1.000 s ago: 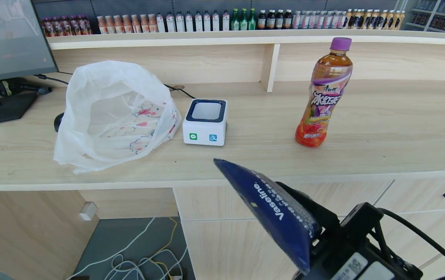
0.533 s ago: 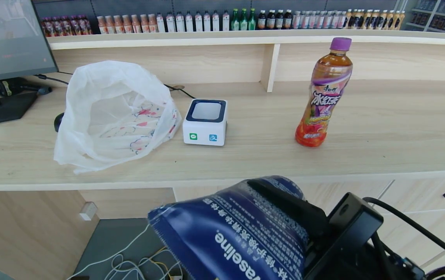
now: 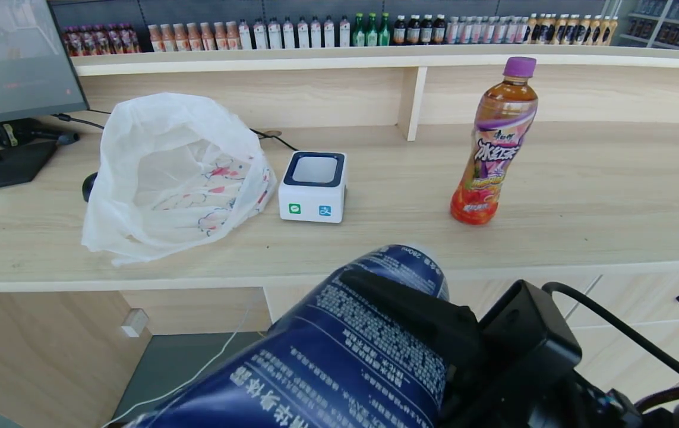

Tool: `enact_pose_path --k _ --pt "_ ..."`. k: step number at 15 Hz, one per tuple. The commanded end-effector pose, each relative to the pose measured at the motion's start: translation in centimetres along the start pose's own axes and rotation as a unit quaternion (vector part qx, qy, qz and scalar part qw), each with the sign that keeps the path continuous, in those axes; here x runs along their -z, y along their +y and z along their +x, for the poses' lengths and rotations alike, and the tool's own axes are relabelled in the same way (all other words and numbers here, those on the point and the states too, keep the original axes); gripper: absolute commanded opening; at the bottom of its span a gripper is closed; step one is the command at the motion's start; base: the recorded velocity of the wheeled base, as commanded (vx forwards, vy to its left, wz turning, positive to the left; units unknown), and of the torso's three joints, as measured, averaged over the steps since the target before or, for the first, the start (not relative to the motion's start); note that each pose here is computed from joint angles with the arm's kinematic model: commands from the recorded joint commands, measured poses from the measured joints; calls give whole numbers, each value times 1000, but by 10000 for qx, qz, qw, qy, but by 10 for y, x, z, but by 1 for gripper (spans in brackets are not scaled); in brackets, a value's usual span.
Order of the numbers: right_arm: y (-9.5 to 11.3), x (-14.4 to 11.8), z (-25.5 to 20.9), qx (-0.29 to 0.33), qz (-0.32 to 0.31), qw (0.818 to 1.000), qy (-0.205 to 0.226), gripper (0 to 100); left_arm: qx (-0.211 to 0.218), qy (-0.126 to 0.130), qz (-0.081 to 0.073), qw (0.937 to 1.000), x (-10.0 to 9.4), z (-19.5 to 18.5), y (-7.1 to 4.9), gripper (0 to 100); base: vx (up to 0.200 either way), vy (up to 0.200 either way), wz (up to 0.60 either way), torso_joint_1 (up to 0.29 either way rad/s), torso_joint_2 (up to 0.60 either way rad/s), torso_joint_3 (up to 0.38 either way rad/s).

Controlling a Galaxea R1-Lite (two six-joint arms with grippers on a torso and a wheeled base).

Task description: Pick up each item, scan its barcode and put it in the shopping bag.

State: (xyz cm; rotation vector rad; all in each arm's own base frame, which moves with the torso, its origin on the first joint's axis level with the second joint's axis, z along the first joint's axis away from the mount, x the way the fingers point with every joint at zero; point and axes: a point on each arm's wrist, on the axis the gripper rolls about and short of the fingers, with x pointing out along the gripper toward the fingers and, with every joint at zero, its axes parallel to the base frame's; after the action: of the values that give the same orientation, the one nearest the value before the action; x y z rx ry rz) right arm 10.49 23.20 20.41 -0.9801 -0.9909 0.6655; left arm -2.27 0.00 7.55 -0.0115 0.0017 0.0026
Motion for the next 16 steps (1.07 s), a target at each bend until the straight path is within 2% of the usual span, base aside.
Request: enact_pose_path --k 1,5,7,10,16 --pt "0 -5 4 -5 -337 9987 -391 0 -3 -1 -4 10000 0 0 0 100 0 0 0 0 0 0" --pt "0 -15 6 60 -1070 9917 -710 0 -3 -1 -4 10000 0 0 0 100 0 0 0 0 0 0" --pt "5 -21 12 32 -1156 9869 -1128 0 5 -1 -4 10000 0 0 0 100 0 0 0 0 0 0" --pt "2 -26 23 241 -1486 9737 -1709 0 -3 -1 -4 10000 0 0 0 100 0 0 0 0 0 0" --pt "-8 -18 32 320 -1950 9607 -1950 0 -3 -1 -4 10000 0 0 0 100 0 0 0 0 0 0"
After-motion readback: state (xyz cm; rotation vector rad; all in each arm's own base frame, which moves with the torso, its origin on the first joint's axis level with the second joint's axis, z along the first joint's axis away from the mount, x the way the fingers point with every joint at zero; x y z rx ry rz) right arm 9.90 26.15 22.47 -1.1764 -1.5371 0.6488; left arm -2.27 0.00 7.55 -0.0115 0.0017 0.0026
